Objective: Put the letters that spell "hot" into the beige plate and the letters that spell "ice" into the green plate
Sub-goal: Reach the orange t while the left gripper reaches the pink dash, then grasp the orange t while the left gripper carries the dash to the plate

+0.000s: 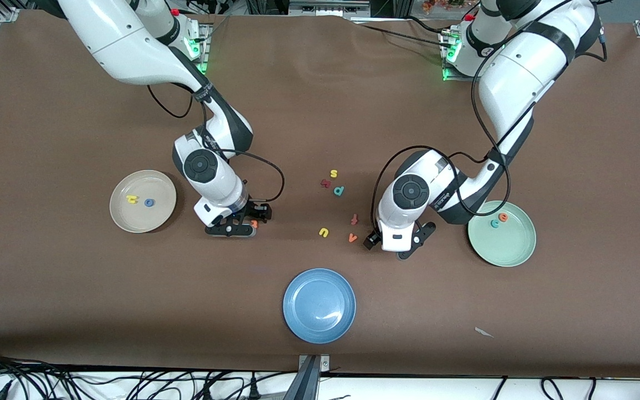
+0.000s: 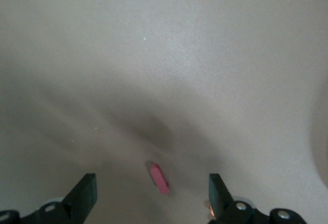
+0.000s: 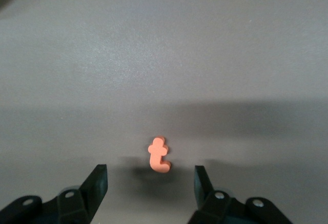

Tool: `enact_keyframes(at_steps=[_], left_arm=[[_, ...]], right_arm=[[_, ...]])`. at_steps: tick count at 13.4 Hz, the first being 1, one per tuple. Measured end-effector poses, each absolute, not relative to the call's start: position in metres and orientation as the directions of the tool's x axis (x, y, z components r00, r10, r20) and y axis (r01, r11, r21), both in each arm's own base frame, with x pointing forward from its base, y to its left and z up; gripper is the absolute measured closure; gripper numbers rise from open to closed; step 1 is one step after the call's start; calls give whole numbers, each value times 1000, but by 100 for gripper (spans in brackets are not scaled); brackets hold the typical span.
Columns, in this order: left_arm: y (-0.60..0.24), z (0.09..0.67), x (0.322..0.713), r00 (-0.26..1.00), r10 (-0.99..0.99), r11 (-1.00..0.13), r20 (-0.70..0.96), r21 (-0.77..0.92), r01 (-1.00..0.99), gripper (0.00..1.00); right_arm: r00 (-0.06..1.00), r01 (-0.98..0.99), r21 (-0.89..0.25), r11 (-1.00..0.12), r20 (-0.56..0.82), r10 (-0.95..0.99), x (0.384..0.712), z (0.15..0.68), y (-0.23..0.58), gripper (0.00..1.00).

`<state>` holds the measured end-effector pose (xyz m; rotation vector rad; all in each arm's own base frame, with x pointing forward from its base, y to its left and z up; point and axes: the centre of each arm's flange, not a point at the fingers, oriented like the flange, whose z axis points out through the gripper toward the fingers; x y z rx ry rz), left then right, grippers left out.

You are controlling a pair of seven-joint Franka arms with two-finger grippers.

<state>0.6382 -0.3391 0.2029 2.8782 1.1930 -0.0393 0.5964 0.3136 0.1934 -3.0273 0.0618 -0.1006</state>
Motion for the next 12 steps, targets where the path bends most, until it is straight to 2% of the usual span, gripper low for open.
enact_keyframes(at_steps=[3,4,5,6,7,8,9,10,12], left_arm=[[-342,190,636,708,705,-708,-46,15,706,12],[-344,185,634,710,703,-710,-46,17,704,13],[-345,180,633,712,701,-712,-43,15,702,19],[-346,177,632,714,699,-714,-38,12,700,19],[-347,176,632,715,698,-715,-37,11,699,27],[-347,176,632,715,698,-715,-36,11,699,27],[-347,176,632,715,698,-716,-36,11,698,35],[-347,176,632,715,698,-715,-35,10,699,35],[-347,175,632,715,699,-715,-33,9,699,47]], right_arm=[[997,-37,-115,-993,63,-45,596,190,314,29],[997,-37,-114,-993,63,-45,596,189,313,34],[997,-34,-110,-993,64,-42,596,188,313,35],[997,-36,-107,-994,64,-43,597,187,311,44],[997,-33,-102,-994,67,-40,598,187,310,44],[997,-25,-95,-995,72,-32,598,186,309,44],[997,-19,-91,-996,77,-26,598,186,309,44],[996,-16,-91,-996,81,-23,598,185,309,44],[996,-14,-100,-995,91,-23,599,183,310,44]])
